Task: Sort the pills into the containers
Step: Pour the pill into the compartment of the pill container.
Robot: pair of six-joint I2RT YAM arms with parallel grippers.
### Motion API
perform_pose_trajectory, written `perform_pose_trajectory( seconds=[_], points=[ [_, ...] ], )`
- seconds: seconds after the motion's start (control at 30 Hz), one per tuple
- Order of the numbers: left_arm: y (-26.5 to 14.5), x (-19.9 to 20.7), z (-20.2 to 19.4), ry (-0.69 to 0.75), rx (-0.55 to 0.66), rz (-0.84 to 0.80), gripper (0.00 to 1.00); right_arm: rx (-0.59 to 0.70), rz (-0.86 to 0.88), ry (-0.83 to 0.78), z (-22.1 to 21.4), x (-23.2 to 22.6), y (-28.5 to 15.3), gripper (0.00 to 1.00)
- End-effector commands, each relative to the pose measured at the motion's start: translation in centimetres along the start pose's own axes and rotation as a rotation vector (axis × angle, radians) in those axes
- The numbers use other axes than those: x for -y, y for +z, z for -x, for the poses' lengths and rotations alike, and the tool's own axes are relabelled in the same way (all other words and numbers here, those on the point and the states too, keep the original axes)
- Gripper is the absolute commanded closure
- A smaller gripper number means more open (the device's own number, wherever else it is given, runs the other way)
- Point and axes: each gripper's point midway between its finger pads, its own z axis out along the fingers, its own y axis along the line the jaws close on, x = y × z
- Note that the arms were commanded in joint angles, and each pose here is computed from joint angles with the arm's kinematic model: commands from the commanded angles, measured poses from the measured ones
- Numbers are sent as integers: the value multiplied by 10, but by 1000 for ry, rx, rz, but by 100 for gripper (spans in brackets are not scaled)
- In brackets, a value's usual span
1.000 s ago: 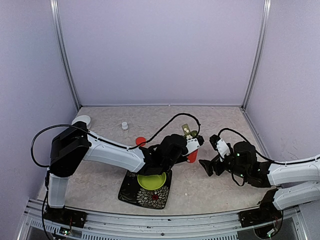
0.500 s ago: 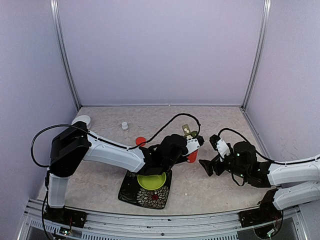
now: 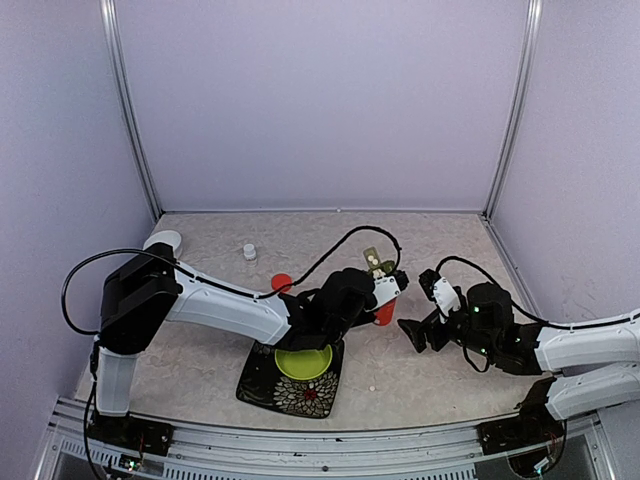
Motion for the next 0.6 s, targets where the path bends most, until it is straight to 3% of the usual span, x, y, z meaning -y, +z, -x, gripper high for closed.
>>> perform_pose_trajectory(
  seconds=[0.0,0.57],
  points=[
    [-7,-33,32,-101,69,61,70,24,-3,9,12,2,1,0],
    [-2,3,5,14,9,30,70,28,-1,8,14,2,0,0]
  ],
)
